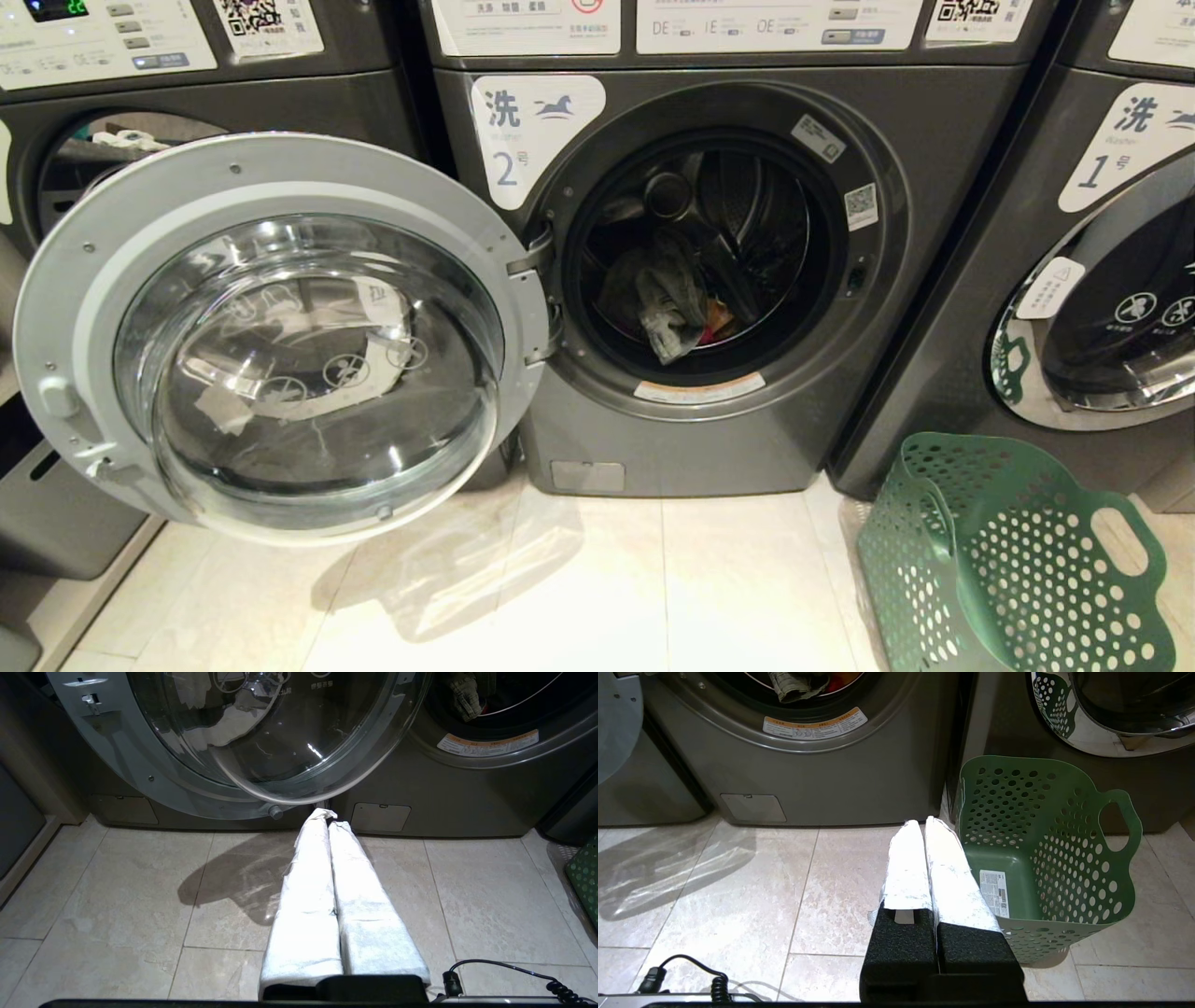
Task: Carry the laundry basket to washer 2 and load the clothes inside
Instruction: Close the washing machine door with the left hand
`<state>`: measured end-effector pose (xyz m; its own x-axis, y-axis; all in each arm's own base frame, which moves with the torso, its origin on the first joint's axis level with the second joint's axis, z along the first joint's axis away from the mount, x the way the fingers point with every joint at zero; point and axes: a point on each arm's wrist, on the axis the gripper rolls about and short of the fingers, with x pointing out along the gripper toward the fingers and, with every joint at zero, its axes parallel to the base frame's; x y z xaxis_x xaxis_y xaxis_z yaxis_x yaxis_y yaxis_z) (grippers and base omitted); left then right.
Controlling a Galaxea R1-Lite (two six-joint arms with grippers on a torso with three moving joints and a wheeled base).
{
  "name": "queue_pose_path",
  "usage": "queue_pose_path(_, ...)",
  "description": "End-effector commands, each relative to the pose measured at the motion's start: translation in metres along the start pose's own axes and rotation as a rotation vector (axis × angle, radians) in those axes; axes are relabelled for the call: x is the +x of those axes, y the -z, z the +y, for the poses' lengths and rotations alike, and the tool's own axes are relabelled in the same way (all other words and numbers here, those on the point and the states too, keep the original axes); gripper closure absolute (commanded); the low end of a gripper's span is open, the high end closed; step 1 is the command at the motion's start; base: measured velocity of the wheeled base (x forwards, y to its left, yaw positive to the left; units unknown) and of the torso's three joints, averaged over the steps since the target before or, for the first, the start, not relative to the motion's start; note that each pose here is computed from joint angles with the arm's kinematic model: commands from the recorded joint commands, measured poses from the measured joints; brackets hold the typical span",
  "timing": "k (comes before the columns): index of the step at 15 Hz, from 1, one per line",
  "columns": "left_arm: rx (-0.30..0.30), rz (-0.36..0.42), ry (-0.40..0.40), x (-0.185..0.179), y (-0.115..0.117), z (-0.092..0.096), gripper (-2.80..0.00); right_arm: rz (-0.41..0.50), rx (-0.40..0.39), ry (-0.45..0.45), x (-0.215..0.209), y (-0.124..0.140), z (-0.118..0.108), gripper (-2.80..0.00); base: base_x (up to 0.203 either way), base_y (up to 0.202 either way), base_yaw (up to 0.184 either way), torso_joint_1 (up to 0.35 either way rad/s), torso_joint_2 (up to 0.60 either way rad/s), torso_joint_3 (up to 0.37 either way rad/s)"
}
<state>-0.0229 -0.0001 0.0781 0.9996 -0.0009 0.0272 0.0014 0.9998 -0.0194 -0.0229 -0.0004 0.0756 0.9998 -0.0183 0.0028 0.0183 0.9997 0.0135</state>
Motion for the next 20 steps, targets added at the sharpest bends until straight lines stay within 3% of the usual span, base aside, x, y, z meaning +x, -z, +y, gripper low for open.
queue_pose_path(1, 0.007, 0.010, 0.001, 0.001, 0.003, 0.000, 0.00, 0.000, 0.000, 0.000, 0.000, 0.000, 0.000, 0.00, 0.000, 0.000, 0.000, 0.000, 0.00, 0.000)
queue_pose_path(3, 0.074, -0.016, 0.000, 0.000, -0.002, 0.000, 0.00, 0.000, 0.000, 0.000, 0.000, 0.000, 0.000, 0.00, 0.000, 0.000, 0.000, 0.000, 0.00, 0.000)
queue_pose_path(4, 0.085, -0.080, 0.002, -0.004, -0.018, 0.000, 0.00, 0.000, 0.000, 0.000, 0.000, 0.000, 0.000, 0.00, 0.000, 0.000, 0.000, 0.000, 0.00, 0.000)
queue_pose_path(6, 0.095, -0.226, 0.025, -0.021, -0.075, -0.002, 0.00, 0.000, -0.001, 0.000, 0.000, 0.000, 0.000, 0.00, 0.000, 0.000, 0.000, 0.000, 0.00, 0.000)
queue_pose_path(7, 0.098, -0.261, 0.034, -0.025, -0.107, -0.003, 0.00, 0.000, -0.002, -0.001, 0.000, 0.000, 0.000, 0.00, 0.000, 0.000, 0.000, 0.000, 0.00, 0.000)
queue_pose_path(9, 0.092, -0.214, 0.046, -0.001, -0.168, -0.004, 0.00, 0.000, -0.001, 0.000, 0.000, 0.000, 0.000, 0.00, 0.000, 0.000, 0.000, 0.000, 0.00, 0.000)
queue_pose_path(12, 0.063, -0.059, 0.043, 0.094, -0.241, -0.005, 0.00, 0.003, -0.009, 0.002, 0.000, -0.001, 0.000, 0.00, 0.000, 0.000, 0.000, 0.000, 0.00, 0.000)
queue_pose_path(14, 0.045, 0.046, 0.027, 0.163, -0.255, -0.004, 0.00, 0.001, -0.007, 0.002, 0.000, 0.000, 0.000, 0.00, 0.000, 0.000, 0.000, 0.000, 0.00, 0.000)
queue_pose_path(16, 0.024, 0.141, -0.020, 0.226, -0.248, 0.006, 0.00, 0.000, -0.001, 0.002, 0.000, 0.000, 0.000, 0.00, 0.000, 0.000, 0.000, 0.000, 0.00, 0.000)
queue_pose_path(18, 0.006, 0.176, -0.106, 0.277, -0.239, 0.031, 0.00, -0.001, 0.004, 0.002, 0.000, -0.001, 0.000, 0.00, 0.000, 0.000, 0.000, 0.000, 0.00, 0.000)
queue_pose_path(20, -0.003, 0.151, -0.193, 0.307, -0.239, 0.062, 0.00, 0.000, 0.005, 0.003, 0.000, 0.000, 0.000, 0.00, 0.000, 0.000, 0.000, 0.000, 0.00, 0.000)
